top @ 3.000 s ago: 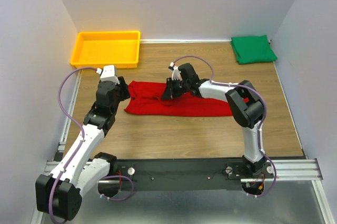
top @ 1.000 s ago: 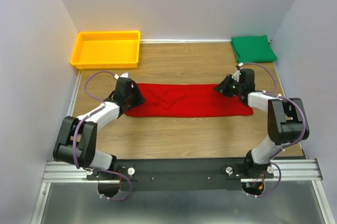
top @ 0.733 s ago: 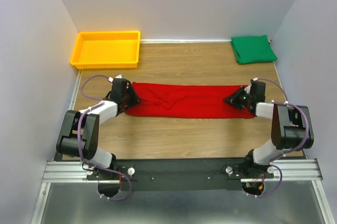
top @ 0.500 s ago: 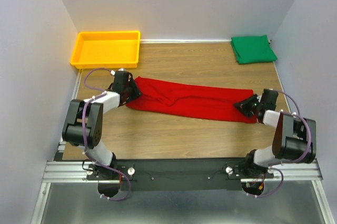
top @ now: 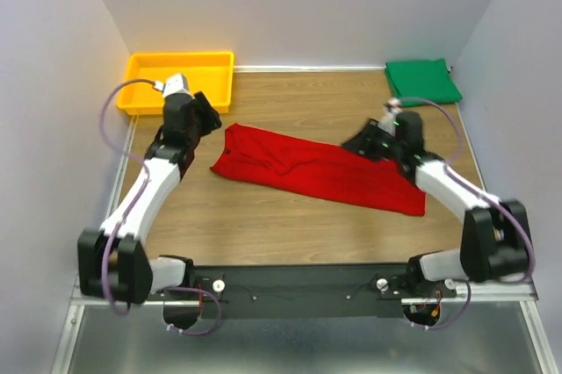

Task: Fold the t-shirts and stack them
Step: Fold the tshirt

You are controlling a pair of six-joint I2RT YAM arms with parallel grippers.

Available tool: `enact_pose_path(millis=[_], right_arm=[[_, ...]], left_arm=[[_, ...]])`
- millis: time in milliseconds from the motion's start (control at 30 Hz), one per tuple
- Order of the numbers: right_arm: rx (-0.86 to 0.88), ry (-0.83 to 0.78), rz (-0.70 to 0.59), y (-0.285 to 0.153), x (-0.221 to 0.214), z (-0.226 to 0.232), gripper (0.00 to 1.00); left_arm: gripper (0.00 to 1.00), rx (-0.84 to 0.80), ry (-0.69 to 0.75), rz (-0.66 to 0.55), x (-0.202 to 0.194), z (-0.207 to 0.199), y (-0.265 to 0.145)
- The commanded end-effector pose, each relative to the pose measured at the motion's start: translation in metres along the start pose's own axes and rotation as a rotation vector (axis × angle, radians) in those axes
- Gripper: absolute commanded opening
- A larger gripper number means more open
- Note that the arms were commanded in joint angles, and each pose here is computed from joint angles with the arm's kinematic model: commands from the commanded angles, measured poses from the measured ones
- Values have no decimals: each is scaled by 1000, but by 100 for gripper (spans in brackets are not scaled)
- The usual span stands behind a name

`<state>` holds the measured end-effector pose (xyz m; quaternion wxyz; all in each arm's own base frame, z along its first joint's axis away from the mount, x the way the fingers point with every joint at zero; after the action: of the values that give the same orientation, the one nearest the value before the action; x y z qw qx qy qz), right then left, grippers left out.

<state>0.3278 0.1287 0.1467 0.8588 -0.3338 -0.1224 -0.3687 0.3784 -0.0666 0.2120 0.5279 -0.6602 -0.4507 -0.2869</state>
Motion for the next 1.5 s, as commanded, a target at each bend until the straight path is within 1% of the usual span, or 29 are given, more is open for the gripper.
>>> enact_pose_path(millis=[0, 33, 67, 100, 133, 167, 200, 233, 300, 400, 467, 633, 733, 767, 800, 833, 867, 933, 967, 1033, 1067, 1133, 1167, 1200, 1233, 1267, 1367, 1400, 1467], right_arm=[[232, -254, 240, 57, -49, 80, 52], [278, -288, 299, 67, -61, 92, 51], [331, -324, 354, 76, -79, 112, 50], [348, -335, 395, 89, -90, 118, 49], [371, -354, 419, 112, -94, 128, 49], [396, -368, 471, 122, -113, 136, 48], [408, -375, 494, 132, -121, 140, 48], [420, -376, 516, 154, -127, 144, 48], [459, -382, 555, 168, -140, 154, 47], [459, -358, 600, 201, -154, 145, 47], [448, -342, 624, 220, -163, 134, 47], [374, -298, 630, 251, -171, 100, 47], [272, -245, 550, 271, -148, 71, 47], [219, -190, 497, 277, -125, 56, 47], [195, -129, 465, 281, -114, 48, 47], [196, -124, 430, 282, -100, 41, 48], [204, -59, 356, 285, -70, 36, 48], [200, 6, 284, 285, -39, 30, 48], [202, 50, 223, 286, -12, 26, 49], [215, 57, 171, 288, 15, 29, 50], [238, 38, 123, 290, 41, 33, 52], [250, 9, 102, 290, 60, 38, 52], [263, -36, 81, 287, 80, 46, 54], [262, -63, 75, 283, 87, 50, 54], [258, -91, 68, 279, 95, 54, 54], [249, -155, 49, 264, 108, 67, 54], [159, -262, 14, 234, 115, 67, 53], [133, -278, -3, 209, 114, 71, 54], [35, -298, 7, 184, 104, 56, 54]], left_arm=[[66, 106, 59, -222, 35, 25, -55], [68, 99, 66, -282, 44, 26, -76], [69, 107, 66, -305, 43, 30, -84], [70, 134, 73, -298, 28, 40, -86], [71, 143, 71, -311, 24, 44, -90], [72, 138, 68, -350, 25, 46, -102], [72, 153, 72, -344, 11, 53, -100], [72, 155, 71, -353, 8, 55, -103], [73, 148, 66, -383, 9, 56, -109], [73, 125, 77, -384, 11, 52, -107], [73, 125, 85, -350, 5, 52, -99], [73, 110, 114, -306, 4, 47, -88], [73, 110, 117, -302, 3, 47, -88], [73, 108, 115, -302, 2, 47, -88], [73, 100, 114, -303, 2, 46, -88], [73, 96, 115, -300, 1, 46, -88], [72, 83, 114, -294, 0, 44, -87], [72, 70, 114, -288, -2, 42, -85], [72, 68, 112, -277, -4, 42, -83], [72, 63, 115, -272, -3, 40, -82], [72, 68, 118, -268, -4, 41, -80], [72, 73, 123, -271, -2, 41, -80], [72, 76, 122, -270, -3, 42, -81], [72, 79, 123, -272, -2, 42, -82], [72, 80, 121, -274, -2, 43, -82], [72, 78, 119, -283, -1, 43, -84], [72, 74, 114, -290, 0, 42, -86], [72, 73, 115, -288, 0, 42, -86], [72, 67, 113, -298, 2, 41, -88]])
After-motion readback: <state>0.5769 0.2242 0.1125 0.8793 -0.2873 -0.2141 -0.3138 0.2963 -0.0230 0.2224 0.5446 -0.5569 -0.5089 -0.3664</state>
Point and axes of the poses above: each gripper's point midway between its finger pads, its own y axis out along the fingers, its own z axis along the line the jaws close on, x = y × z, the point moved 3 cm from there along -y, back along the fingers, and after that the axes turned 8 degrees about y, right-handed, at the moved point
